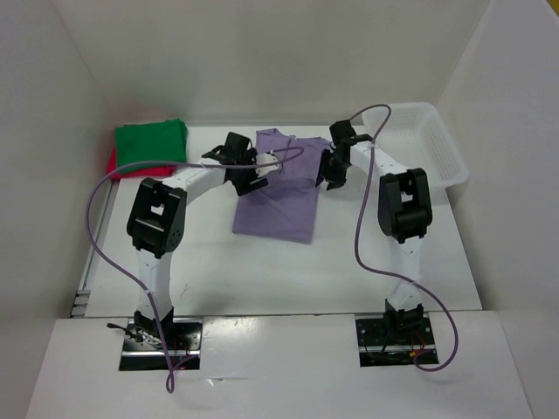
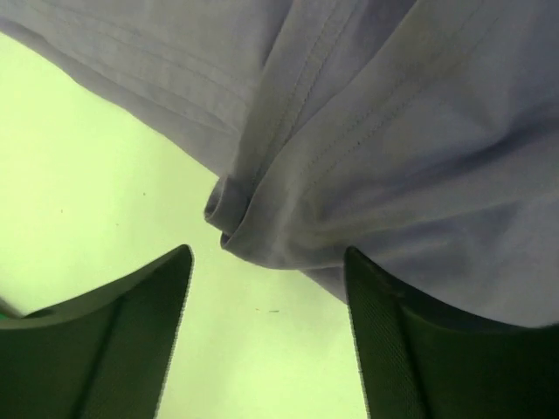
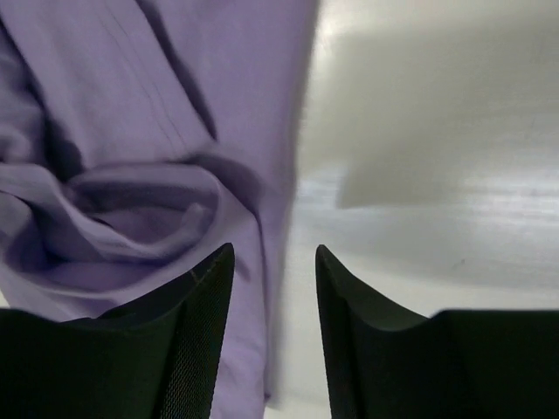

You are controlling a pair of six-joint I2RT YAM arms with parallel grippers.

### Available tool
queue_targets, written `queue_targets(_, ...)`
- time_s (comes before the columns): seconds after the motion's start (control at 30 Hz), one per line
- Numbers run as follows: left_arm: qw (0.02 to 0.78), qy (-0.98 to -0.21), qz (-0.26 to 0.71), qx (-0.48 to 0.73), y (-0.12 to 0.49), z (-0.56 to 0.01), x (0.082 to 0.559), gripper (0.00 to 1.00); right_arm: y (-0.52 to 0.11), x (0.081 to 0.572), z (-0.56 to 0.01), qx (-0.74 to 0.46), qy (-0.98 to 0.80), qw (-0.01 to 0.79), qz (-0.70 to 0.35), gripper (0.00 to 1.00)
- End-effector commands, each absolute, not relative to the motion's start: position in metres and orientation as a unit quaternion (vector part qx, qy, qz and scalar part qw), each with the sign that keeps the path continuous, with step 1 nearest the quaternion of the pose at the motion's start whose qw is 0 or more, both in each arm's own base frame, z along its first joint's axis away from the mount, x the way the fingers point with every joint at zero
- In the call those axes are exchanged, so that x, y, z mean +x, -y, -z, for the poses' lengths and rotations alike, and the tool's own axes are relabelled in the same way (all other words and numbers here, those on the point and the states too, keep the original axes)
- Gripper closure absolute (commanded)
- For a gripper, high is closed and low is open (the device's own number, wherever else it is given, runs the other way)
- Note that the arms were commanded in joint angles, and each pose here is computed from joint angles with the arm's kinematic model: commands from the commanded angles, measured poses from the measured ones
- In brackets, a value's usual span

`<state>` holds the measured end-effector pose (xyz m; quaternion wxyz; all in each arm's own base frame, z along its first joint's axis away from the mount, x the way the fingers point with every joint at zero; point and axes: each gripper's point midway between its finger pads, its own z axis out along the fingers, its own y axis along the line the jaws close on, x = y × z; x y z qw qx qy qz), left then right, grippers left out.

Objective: Fold and stack the t-shirts
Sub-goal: Fold the folded rectangular tshirt in 1/3 of the way

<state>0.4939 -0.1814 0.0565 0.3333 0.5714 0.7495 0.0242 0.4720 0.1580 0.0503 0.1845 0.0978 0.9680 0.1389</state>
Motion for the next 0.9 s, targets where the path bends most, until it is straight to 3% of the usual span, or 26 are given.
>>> queue_targets(0.0,0.382,-0.761,0.023,0.523,0.193,-0.121,0.494,0.18,-0.163,0.465,-0.077,0.086,-0.957,0.222,-0.166,0.52)
queue_targets(0.23,0.319,-0.843,0.168,0.399,0.152,-0.149,0.449,0.08,-0.169,0.461,-0.074,0.072,-0.955,0.234,-0.166,0.43)
queue_targets(0.37,0.295,-0.868,0.196,0.349,0.118,-0.134,0.433,0.05,-0.174,0.461,-0.071,0.05,-0.956,0.246,-0.15,0.39)
queue_targets(0.63,0.287,-0.854,0.282,0.331,0.16,-0.11,0.479,0.01,-0.176,0.475,-0.065,0.046,-0.956,0.255,-0.137,0.4)
queue_targets(0.87,0.322,-0.856,0.259,0.309,0.164,-0.1,0.514,0.01,-0.181,0.485,-0.068,0.038,-0.954,0.272,-0.121,0.47)
